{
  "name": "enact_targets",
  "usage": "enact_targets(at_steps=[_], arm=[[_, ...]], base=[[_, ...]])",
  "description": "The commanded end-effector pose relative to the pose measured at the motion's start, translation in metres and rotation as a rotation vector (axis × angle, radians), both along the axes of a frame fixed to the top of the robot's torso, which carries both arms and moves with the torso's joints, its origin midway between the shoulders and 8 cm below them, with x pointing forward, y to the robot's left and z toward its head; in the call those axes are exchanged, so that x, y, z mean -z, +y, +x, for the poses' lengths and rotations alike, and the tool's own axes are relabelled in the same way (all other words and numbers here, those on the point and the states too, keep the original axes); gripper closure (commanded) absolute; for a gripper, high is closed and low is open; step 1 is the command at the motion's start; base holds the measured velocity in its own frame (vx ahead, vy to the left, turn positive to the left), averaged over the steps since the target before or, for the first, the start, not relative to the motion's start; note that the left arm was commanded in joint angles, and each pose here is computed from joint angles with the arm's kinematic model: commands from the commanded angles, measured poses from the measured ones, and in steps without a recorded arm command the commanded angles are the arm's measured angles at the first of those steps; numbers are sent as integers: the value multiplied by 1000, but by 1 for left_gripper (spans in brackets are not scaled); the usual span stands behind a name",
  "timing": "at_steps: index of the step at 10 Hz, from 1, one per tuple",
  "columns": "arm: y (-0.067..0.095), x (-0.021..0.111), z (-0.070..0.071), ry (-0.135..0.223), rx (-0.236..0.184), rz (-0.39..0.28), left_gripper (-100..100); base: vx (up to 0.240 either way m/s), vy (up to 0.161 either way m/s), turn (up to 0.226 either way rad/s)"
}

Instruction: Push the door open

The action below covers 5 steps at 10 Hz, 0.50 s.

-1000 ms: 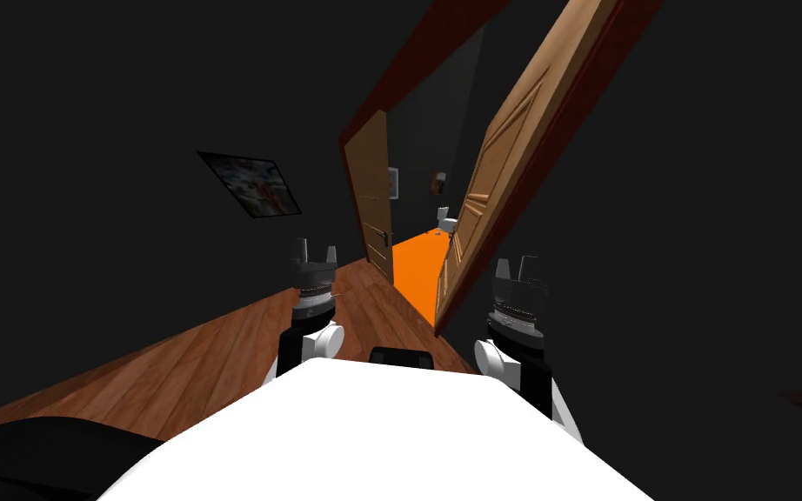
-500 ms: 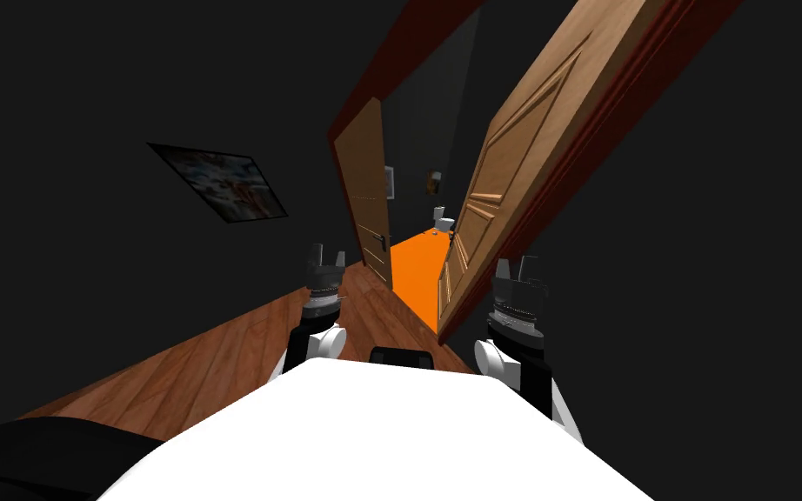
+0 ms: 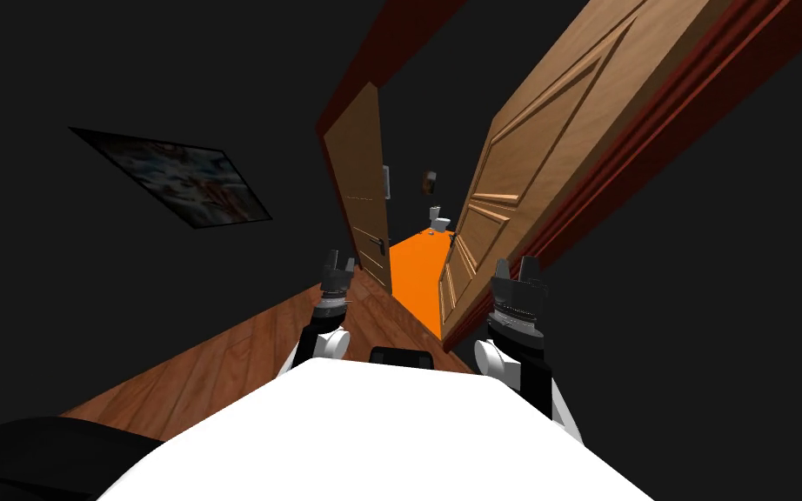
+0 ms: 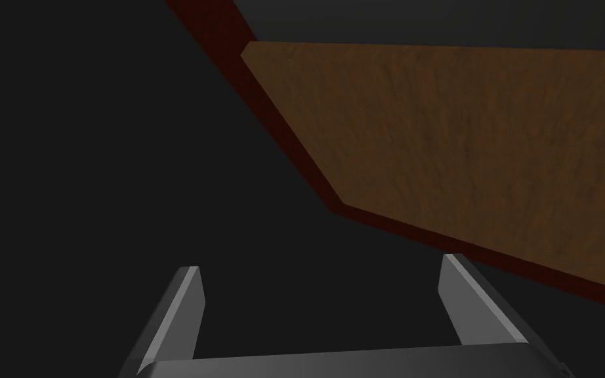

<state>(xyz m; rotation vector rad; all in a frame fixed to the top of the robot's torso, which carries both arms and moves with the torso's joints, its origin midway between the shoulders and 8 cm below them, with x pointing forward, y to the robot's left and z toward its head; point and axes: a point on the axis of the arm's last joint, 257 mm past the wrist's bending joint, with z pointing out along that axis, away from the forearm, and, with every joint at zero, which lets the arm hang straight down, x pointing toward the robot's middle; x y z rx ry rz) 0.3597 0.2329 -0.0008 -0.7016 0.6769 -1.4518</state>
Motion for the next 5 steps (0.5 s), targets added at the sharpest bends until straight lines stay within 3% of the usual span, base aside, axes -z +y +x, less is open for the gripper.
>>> enact_targets(at_steps=[1,5], arm=[[-6,10,3,27,15,3,-100],[-21,47,14,117,62,14,-100]], base=[[154,137,-103],[142,144,-116]])
